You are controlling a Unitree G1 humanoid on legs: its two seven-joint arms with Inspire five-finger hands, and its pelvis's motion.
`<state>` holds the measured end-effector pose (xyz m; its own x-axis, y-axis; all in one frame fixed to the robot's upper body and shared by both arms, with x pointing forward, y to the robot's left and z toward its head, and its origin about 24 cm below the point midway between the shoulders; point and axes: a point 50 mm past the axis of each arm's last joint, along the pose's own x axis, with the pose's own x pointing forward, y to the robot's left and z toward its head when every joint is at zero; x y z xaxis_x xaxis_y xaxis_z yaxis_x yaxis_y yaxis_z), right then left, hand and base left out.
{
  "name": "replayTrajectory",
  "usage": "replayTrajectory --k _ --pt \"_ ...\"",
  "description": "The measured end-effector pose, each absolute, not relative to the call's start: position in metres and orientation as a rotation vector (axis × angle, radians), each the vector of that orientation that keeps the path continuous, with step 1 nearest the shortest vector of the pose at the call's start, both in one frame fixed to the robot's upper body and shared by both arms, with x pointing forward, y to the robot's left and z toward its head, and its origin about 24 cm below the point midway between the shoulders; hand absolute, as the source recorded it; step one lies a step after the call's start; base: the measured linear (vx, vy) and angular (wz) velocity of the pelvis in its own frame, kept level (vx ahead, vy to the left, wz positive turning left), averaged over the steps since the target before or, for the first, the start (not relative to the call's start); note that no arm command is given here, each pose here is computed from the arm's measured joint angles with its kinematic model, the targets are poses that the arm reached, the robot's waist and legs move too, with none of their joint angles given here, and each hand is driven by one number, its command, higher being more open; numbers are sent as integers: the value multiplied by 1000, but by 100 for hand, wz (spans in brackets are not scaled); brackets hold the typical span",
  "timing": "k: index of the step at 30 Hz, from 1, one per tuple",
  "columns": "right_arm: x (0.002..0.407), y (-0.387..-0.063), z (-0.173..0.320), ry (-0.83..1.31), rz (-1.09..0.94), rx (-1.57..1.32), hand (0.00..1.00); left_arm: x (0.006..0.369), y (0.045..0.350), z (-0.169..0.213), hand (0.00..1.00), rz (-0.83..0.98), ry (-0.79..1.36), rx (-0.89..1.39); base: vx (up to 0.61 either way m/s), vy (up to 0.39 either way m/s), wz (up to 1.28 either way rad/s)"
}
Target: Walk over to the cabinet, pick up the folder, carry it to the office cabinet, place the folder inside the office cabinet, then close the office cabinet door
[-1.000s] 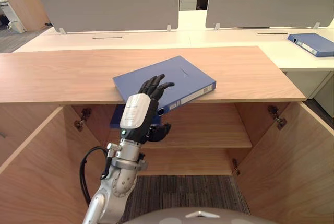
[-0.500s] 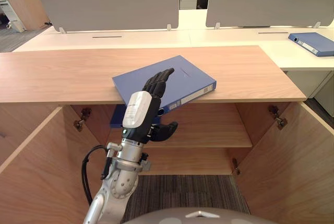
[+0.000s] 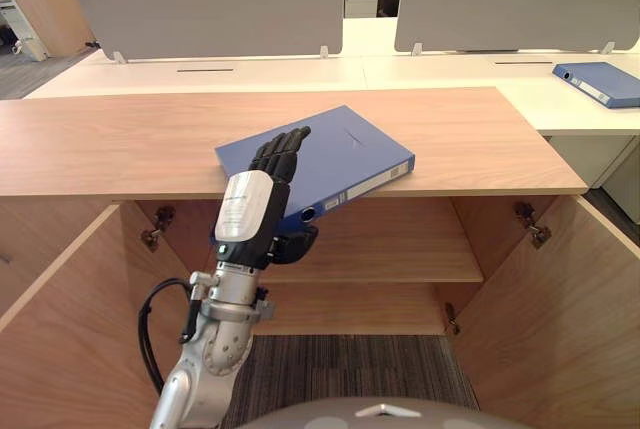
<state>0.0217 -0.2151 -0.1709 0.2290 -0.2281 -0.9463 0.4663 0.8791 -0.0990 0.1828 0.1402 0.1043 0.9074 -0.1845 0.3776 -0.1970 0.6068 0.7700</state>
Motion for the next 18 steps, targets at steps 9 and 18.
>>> replayTrajectory --k 9,18 --pt "22 -215 -171 1253 -483 224 100 186 147 97 100 39 -400 995 0 0 0" --pt "23 -211 -171 1249 -478 235 100 188 152 91 0 63 -354 1037 0 0 0"
